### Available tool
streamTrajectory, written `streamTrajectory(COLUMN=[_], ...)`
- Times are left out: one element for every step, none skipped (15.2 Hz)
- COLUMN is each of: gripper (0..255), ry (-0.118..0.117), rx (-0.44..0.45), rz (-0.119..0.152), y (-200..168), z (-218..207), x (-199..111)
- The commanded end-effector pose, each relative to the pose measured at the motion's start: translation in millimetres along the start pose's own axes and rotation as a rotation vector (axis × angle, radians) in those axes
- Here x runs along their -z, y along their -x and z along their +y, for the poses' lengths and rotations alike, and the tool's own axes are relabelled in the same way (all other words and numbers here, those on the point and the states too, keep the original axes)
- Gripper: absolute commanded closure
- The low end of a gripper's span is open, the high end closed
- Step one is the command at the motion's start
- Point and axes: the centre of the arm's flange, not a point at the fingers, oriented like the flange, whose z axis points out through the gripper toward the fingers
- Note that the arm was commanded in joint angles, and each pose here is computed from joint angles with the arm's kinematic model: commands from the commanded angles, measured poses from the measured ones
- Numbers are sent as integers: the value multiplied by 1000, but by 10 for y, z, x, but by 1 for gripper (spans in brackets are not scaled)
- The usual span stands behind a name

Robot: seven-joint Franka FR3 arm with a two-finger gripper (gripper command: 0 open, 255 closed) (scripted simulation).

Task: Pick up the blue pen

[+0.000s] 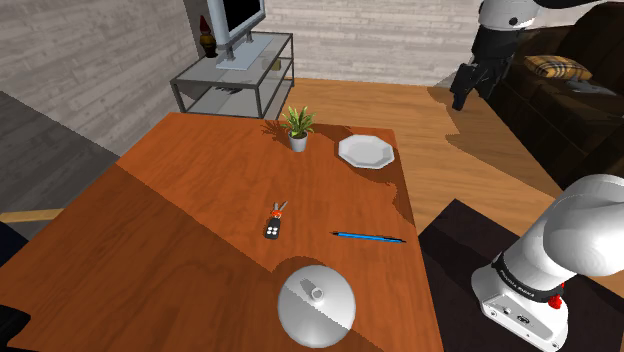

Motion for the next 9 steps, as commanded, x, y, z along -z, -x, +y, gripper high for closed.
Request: streamTrajectory(gripper=[0, 0, 0, 0, 0, 0, 0, 0, 0], ry=[0, -5, -9, -14, -18, -23, -27, -32, -36], rx=[0, 31, 62, 94, 125, 156, 187, 218, 249], rz=[0, 4, 9, 13, 18, 22, 26, 31, 35], y=[0, -30, -57, -81, -103, -121, -137, -150, -160], z=[0, -97, -195, -295, -395, -497, -599, -702, -805], x=[0, -72, -144, -216, -286, -357, -426, -496, -564])
